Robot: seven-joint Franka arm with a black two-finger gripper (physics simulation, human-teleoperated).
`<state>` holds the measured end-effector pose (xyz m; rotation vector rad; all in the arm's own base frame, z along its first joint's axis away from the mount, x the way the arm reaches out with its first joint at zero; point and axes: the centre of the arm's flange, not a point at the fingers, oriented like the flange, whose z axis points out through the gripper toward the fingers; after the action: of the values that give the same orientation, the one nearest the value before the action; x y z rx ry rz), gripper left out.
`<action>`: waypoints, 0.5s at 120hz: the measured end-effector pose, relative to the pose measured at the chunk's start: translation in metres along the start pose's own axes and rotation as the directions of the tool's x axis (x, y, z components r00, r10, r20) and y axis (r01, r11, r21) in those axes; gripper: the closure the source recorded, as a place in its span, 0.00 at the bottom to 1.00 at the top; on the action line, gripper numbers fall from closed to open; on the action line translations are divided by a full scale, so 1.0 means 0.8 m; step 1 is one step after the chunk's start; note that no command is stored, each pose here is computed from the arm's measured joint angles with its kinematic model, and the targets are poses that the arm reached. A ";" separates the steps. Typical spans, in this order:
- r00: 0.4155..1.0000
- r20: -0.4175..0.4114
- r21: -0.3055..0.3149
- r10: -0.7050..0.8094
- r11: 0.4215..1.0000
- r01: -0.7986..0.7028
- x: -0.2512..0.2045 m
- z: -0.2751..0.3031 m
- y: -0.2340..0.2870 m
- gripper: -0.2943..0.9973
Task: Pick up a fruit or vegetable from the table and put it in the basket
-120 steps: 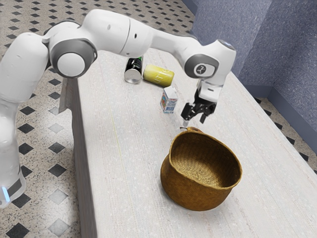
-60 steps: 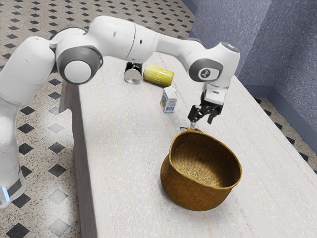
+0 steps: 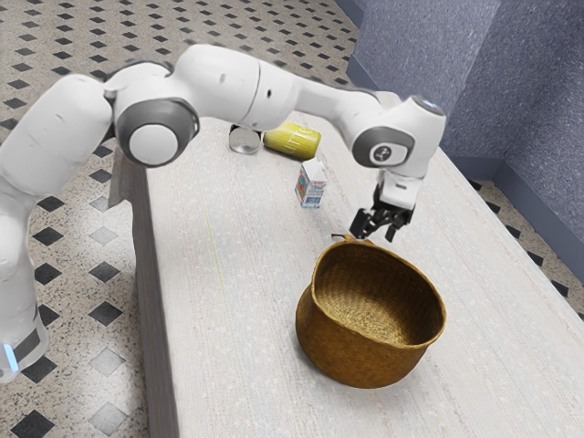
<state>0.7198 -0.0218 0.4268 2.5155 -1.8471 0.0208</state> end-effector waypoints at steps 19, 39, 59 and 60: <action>1.000 -0.002 -0.002 0.001 1.000 -0.001 0.004 0.010 -0.006 0.23; 1.000 0.000 -0.012 0.001 1.000 -0.001 0.005 0.024 -0.009 0.23; 1.000 0.006 -0.019 -0.005 1.000 0.005 0.000 0.033 -0.011 0.23; 1.000 0.006 -0.019 -0.005 1.000 0.005 0.000 0.033 -0.011 0.23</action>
<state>0.7286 -0.0200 0.4002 2.5105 -1.8334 -0.0042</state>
